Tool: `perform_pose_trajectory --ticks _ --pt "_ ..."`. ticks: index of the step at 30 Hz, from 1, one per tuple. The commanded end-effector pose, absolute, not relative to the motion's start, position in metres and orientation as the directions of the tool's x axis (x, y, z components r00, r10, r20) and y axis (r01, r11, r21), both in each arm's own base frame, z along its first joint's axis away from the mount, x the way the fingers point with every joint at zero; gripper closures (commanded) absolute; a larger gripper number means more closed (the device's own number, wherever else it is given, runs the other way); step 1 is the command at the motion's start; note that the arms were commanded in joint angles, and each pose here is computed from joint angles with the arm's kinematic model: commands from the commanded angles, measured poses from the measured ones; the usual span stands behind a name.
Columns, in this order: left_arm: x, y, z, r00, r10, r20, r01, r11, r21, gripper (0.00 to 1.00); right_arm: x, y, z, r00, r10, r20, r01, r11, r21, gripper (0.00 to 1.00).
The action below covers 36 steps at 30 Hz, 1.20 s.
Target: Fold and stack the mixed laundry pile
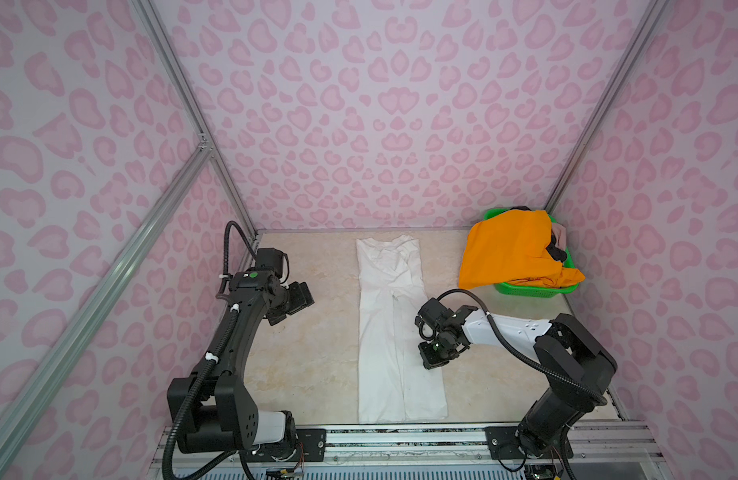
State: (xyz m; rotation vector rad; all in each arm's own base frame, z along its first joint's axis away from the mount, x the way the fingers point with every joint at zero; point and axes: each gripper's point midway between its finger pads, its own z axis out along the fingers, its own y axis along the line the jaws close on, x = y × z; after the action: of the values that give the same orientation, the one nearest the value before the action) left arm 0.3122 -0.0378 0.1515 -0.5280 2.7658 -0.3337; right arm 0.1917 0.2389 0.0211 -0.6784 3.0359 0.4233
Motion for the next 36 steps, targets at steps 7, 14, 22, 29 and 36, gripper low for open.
perform_pose_trajectory --ticks 7,14,22,29,36 --pt "0.372 -0.122 0.138 -0.898 -0.295 -0.326 -0.158 0.908 -0.388 0.23 0.287 0.248 0.111 -0.862 -0.398 -0.314 -0.483 0.832 0.273 0.68" --pt "0.432 -0.172 0.118 -0.880 -0.284 -0.380 -0.119 0.907 -0.403 0.29 0.424 0.256 0.126 -0.843 -0.271 -0.465 -0.425 0.866 0.265 0.64" --pt "0.478 -0.220 0.099 -0.890 -0.240 -0.389 -0.055 0.901 -0.430 0.45 0.499 0.295 0.095 -0.832 -0.271 -0.483 -0.462 0.820 0.336 0.60" --pt "0.479 -0.239 0.047 -0.928 -0.221 -0.301 -0.087 0.912 -0.402 0.67 0.517 0.301 0.053 -0.856 -0.266 -0.444 -0.436 0.833 0.341 0.61" --pt "0.471 -0.228 0.020 -0.929 -0.255 -0.266 -0.161 0.930 -0.329 0.74 0.513 0.294 0.048 -0.866 -0.246 -0.434 -0.414 0.840 0.351 0.91"
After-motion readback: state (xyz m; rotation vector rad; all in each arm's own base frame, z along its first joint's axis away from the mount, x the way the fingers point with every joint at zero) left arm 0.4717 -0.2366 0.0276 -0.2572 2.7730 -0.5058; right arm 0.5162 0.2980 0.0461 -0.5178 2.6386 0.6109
